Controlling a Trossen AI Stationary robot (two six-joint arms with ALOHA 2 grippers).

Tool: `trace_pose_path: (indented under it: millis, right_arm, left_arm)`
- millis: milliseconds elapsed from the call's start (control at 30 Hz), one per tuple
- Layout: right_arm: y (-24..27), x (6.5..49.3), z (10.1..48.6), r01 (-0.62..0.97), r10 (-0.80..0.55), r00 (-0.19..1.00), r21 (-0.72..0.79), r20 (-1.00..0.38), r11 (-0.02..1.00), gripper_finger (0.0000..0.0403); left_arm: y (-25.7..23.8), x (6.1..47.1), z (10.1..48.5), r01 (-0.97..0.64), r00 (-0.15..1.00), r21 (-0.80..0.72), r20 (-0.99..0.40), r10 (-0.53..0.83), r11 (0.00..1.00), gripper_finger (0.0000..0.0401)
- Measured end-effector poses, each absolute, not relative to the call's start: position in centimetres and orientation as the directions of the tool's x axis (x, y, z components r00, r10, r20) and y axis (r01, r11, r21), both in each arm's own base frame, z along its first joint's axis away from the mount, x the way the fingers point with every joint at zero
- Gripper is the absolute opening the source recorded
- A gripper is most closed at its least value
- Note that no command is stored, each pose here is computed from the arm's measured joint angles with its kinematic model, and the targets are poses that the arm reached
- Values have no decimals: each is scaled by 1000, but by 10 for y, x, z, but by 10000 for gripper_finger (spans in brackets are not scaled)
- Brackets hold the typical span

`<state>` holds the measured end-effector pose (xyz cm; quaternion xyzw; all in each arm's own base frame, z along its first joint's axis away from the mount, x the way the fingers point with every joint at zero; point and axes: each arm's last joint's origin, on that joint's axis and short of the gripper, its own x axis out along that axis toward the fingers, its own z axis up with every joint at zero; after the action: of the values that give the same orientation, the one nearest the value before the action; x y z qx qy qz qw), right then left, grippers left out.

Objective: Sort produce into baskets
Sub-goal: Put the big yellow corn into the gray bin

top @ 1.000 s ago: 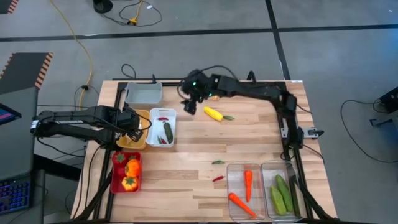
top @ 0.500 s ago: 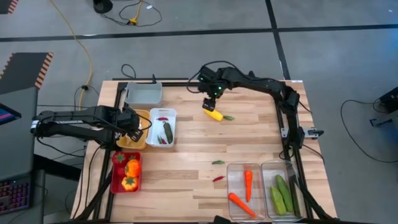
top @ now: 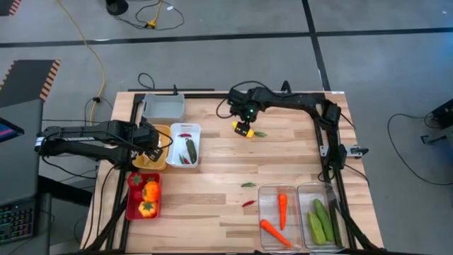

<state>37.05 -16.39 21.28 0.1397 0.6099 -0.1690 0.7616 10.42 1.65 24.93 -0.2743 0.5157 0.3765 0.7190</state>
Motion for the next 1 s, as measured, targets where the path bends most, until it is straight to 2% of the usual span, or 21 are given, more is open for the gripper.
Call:
trace_pose_path:
  millis: [633, 1000]
  right_arm:
    - [-150, 362, 165, 456, -77, 180, 14, -981, 890, 286]
    - [-150, 360, 161, 481, -104, 173, -8, -979, 877, 271]
  left_arm:
    - [17, 104, 249, -824, 184, -6, -948, 258, 566, 155]
    - [17, 104, 249, -824, 184, -6, -948, 258, 566, 155]
